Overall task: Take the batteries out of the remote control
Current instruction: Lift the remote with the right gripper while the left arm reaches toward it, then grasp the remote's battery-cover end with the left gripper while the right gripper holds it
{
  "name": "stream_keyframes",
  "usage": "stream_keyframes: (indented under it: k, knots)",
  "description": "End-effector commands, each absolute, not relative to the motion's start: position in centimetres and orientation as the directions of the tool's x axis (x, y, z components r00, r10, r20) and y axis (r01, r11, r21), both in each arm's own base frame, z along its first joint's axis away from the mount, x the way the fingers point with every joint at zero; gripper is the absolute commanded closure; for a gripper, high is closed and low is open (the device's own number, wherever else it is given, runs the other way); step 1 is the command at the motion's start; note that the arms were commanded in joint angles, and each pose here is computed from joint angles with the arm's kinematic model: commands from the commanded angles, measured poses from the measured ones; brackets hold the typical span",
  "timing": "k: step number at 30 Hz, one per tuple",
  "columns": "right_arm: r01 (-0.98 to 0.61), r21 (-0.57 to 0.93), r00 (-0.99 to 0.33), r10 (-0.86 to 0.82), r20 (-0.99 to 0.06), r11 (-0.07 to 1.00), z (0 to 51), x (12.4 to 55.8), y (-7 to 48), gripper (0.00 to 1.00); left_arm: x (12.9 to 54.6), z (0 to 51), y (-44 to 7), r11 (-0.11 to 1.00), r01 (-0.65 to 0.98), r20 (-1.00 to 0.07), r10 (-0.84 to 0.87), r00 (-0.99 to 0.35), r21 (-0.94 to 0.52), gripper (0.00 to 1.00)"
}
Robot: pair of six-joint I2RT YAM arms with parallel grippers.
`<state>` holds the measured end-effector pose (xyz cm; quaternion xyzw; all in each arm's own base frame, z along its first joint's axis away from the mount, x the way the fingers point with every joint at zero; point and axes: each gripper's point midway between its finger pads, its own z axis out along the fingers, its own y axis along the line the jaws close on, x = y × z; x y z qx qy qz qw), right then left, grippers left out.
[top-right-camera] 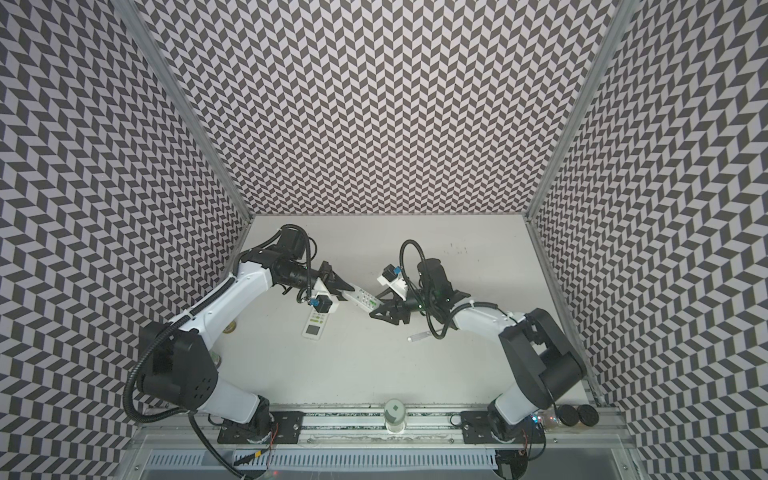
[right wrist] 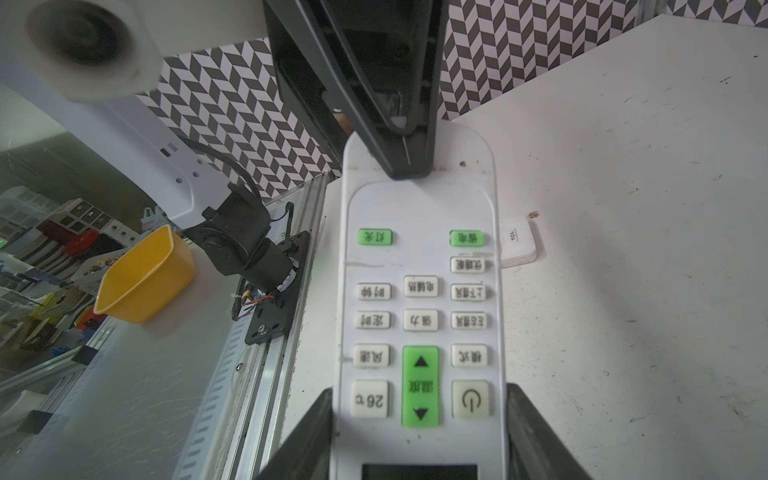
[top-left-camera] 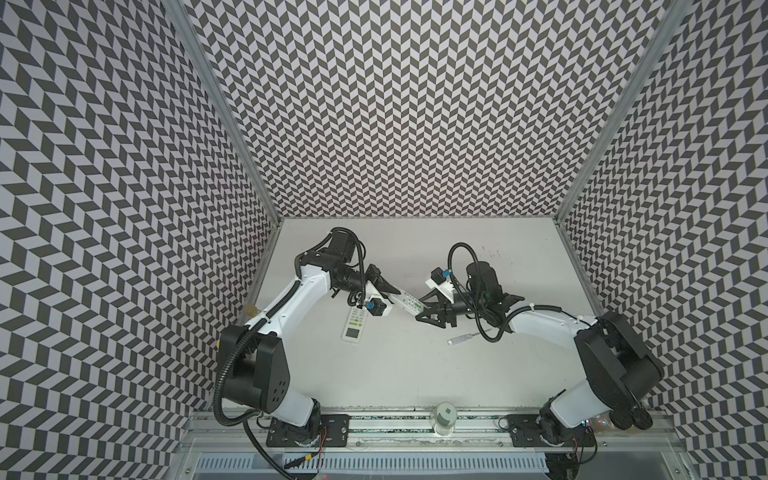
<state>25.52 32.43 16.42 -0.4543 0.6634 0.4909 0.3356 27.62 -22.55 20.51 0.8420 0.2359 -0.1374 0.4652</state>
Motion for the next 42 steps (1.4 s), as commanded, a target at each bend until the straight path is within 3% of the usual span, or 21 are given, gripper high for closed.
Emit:
stream_keyframes:
  k: [1, 5, 9, 16, 22, 26, 29, 35, 42]
  knots:
    - [-0.979, 0.188, -0.199, -0.219, -0.955, 0.074, 19.3, 25.6, 33.0, 0.38, 26.8, 21.4, -22.4, -0.476, -0.036, 0.017, -0.045, 0.999, 0.879, 0.97]
    - [-0.984, 0.145, -0.164, -0.221, -0.961, 0.102, 20.0, 25.6, 32.6, 0.26, 27.0, 22.1, -21.7, -0.441, -0.003, -0.008, -0.024, 1.0, 0.898, 1.0]
    - [-0.985, 0.083, -0.113, -0.207, -0.972, 0.148, 20.7, 25.8, 31.9, 0.23, 27.2, 21.7, -20.9, -0.445, 0.034, -0.029, 0.018, 0.999, 0.895, 1.0]
    - [-0.97, -0.034, -0.008, -0.171, -0.985, 0.24, 23.3, 26.3, 30.4, 0.23, 29.4, 23.7, -21.1, -0.387, 0.35, -0.29, 0.207, 0.935, 0.853, 1.0]
    - [-0.917, -0.066, 0.055, -0.041, -0.998, 0.392, 26.7, 27.4, 27.2, 0.23, 32.6, 27.1, -22.6, -0.15, 0.811, -0.707, 0.417, 0.571, 0.566, 1.0]
    - [-0.884, -0.054, 0.073, 0.024, -0.997, 0.464, 28.0, 28.2, 25.0, 0.23, 33.3, 27.7, -23.1, 0.036, 0.964, -0.88, 0.419, 0.224, 0.263, 1.0]
    - [-0.881, -0.042, 0.064, 0.031, -0.997, 0.472, 27.7, 28.3, 24.7, 0.23, 33.1, 27.2, -23.5, 0.118, 0.992, -0.925, 0.38, -0.004, 0.044, 1.0]
    - [-0.913, 0.002, 0.007, 0.02, -1.0, 0.407, 26.2, 27.6, 25.3, 0.24, 34.3, 26.2, -24.1, 0.295, 0.91, -0.892, 0.261, -0.369, -0.29, 1.0]
    - [-0.942, 0.095, -0.1, 0.001, -0.995, 0.322, 24.9, 28.0, 26.5, 0.24, 31.8, 24.8, -24.4, 0.198, 0.924, -0.895, 0.249, -0.37, -0.327, 1.0]
